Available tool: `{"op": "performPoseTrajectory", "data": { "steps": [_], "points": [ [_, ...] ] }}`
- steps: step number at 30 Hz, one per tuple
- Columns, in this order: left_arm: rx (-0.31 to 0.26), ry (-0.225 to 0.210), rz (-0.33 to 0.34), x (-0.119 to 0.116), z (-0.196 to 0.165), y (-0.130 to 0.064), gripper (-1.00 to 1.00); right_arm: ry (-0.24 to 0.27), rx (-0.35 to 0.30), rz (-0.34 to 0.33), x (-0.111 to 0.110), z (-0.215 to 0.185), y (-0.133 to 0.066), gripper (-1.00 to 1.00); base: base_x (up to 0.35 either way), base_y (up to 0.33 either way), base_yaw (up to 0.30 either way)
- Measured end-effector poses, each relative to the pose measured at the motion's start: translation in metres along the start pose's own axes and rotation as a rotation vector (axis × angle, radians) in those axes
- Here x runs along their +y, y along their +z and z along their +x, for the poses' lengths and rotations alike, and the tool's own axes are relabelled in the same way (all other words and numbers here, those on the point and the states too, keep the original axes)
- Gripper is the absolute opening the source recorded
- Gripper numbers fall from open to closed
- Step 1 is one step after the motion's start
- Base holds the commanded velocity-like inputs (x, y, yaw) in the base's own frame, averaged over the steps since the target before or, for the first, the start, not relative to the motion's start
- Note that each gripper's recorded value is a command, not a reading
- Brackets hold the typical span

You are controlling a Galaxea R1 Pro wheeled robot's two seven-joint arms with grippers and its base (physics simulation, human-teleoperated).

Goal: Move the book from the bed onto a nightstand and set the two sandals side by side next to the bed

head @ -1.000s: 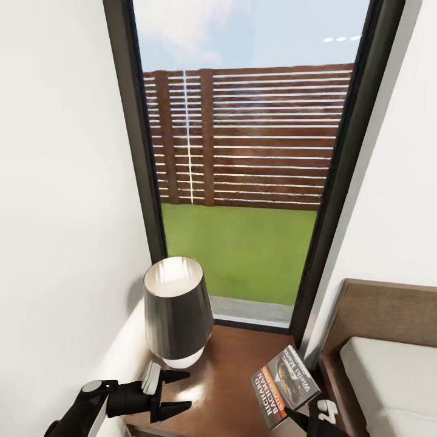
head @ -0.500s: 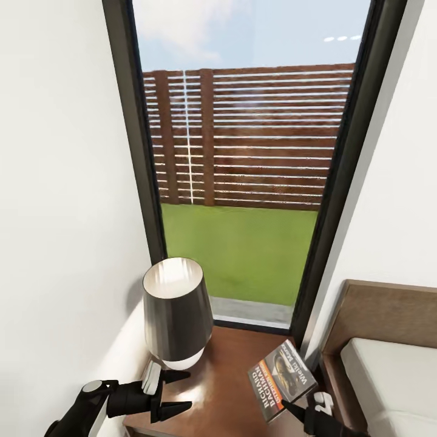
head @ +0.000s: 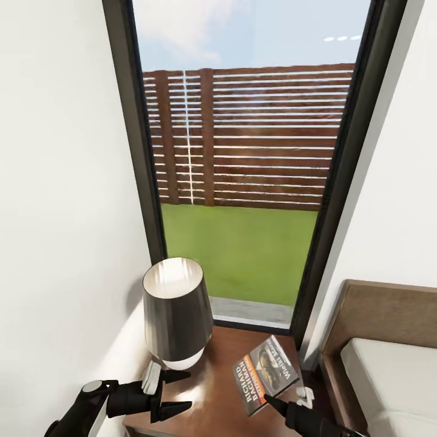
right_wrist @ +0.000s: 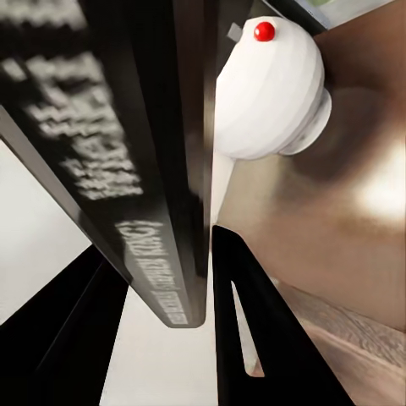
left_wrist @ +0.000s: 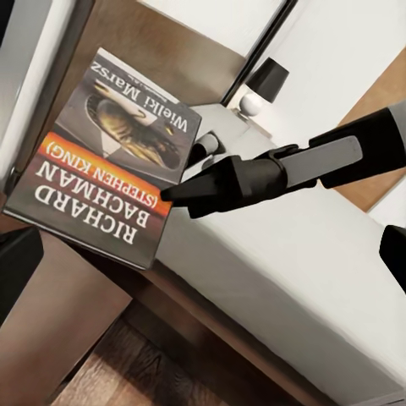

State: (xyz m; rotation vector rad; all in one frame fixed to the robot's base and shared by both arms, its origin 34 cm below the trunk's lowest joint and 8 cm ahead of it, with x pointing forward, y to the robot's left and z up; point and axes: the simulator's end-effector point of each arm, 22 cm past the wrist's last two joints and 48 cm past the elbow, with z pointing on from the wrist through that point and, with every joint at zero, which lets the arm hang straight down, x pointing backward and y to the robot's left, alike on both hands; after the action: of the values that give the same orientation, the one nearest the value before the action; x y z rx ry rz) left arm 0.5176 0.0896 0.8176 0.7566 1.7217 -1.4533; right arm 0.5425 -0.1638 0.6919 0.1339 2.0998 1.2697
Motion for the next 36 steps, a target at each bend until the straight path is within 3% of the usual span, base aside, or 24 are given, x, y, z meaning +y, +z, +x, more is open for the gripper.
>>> {"op": "performPoseTrajectory", "data": {
  "steps": [10,18,36],
  "points": [
    [0.000,-0.001,-0.002,0.000,0.000,-0.001,1.00,0.003,0.000,-0.001,0.001,0.001,0.001,-1.00,0.000,0.000,0.000],
    [-0.001,-0.002,-0.001,0.007,0.010,0.001,1.00,0.008,0.002,0.104,-0.030,0.011,0.010,-1.00,0.000,0.000,0.000],
    [-0.003,-0.002,0.000,0.010,0.014,0.000,1.00,0.006,0.005,0.108,-0.035,0.014,0.011,-1.00,0.000,0.000,0.000]
  ]
}}
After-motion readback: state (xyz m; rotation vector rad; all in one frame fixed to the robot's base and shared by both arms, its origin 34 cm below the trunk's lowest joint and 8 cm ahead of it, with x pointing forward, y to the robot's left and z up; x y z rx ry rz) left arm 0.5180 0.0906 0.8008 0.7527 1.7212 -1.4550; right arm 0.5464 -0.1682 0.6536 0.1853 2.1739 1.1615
